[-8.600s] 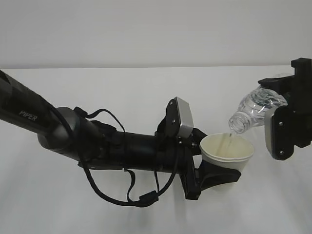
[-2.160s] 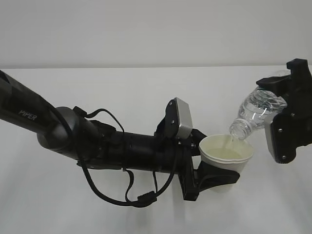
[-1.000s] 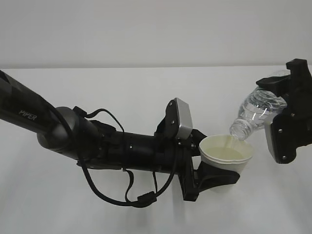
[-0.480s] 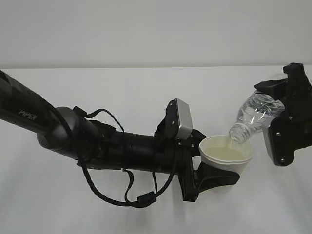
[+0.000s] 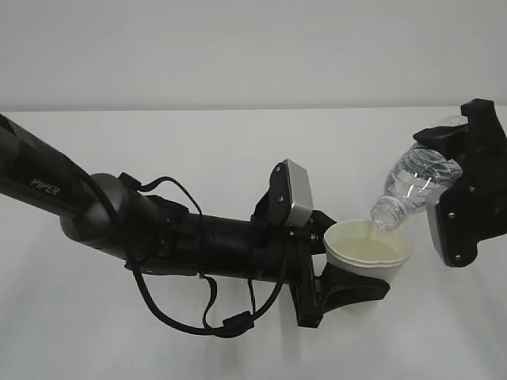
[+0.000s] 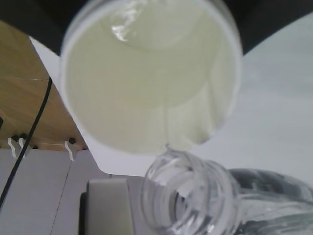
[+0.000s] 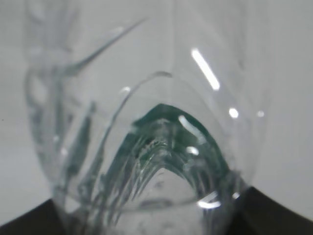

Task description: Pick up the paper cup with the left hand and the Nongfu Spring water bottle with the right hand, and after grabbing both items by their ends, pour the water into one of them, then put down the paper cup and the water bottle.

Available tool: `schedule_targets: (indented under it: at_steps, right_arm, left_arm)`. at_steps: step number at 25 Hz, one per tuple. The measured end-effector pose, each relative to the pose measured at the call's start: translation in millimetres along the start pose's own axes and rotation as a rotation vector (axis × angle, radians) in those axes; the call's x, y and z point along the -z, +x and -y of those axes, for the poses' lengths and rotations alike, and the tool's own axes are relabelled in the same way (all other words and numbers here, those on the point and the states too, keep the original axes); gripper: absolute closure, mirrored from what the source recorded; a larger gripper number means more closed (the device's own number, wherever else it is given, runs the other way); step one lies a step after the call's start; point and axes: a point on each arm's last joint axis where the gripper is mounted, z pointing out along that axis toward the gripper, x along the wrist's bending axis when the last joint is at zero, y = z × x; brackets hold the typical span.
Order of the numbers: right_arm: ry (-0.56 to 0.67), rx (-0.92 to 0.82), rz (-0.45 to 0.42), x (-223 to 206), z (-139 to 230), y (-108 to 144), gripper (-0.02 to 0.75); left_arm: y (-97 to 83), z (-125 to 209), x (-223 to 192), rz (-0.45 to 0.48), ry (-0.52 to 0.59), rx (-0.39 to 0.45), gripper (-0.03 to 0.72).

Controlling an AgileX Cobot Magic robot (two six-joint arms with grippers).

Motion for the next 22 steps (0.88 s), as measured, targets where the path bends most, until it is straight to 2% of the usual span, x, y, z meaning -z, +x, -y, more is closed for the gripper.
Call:
schedule_targets:
  at_steps: [22]
  right_arm:
    - [0.002,0.013,0.005,0.0,0.2,-0.4,0.345]
  left_arm:
    - [0.0,0.0,0.0,0.0,0.0,0.0,0.216]
